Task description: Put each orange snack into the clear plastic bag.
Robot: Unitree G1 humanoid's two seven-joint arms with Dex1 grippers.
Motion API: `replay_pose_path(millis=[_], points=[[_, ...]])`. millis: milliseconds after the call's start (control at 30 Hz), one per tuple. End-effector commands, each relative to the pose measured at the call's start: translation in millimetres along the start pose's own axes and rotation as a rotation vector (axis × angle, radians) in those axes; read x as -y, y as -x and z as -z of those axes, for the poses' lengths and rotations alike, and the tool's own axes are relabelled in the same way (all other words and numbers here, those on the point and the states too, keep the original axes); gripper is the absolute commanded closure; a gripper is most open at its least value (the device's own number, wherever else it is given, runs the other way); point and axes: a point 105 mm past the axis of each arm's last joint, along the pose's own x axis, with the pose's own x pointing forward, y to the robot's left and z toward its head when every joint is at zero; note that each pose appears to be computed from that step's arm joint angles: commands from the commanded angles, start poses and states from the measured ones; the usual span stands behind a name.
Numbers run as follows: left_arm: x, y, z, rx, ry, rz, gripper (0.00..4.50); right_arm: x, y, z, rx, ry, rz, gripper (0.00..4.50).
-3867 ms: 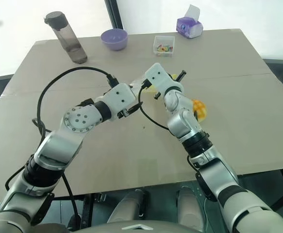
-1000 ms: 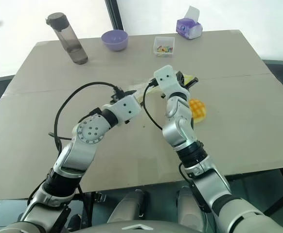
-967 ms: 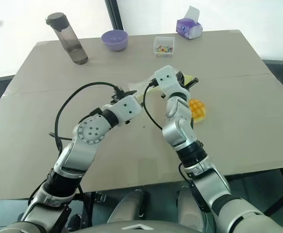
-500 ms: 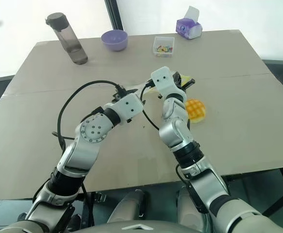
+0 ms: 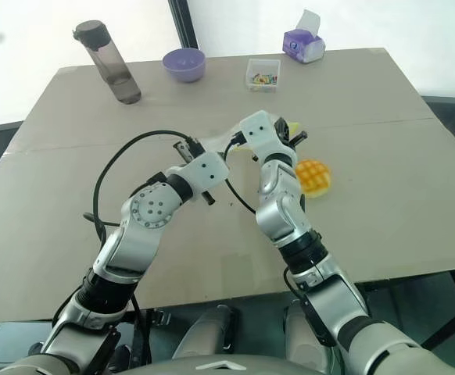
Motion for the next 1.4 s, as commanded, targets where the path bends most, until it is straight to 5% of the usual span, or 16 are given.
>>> replay_pose_path(millis=[33,100,300,500,633,733,933,1300,1400], points=[[-11,1,-9,0.030,-0.025,-0.045,4.50,11,9,-19,0.099,-0.117,-0.037,1.75],[-11,0,-9,0.029,-0.021,-0.045,4.50,8,15,-25,0.171,-0.197,-0.146,0.75],[-13,0,-6,0.033,-0.011,-0.049,4.50,18,31,-2,0.124,-0.494,-0.359,0.75],[-16,4,-3,0.045,0.042,-0.075,4.50,40,35,40,-0.036,-0.730,-0.361,0.75],[-16,5,-2,0.053,0.053,-0.082,4.50,45,37,38,-0.035,-0.868,-0.368,0.75],[-13,4,-5,0.072,0.051,-0.071,4.50,43,36,26,0.004,-0.881,-0.384,1.61],[-10,3,-5,0.075,0.049,-0.057,4.50,33,34,1,0.079,-0.861,-0.444,4.41],[3,5,-19,0.146,0.032,0.004,4.50,2,24,1,0.085,-0.742,-0.542,4.41],[6,6,-19,0.148,0.019,0.018,4.50,-8,17,13,0.153,-0.485,-0.573,4.41]])
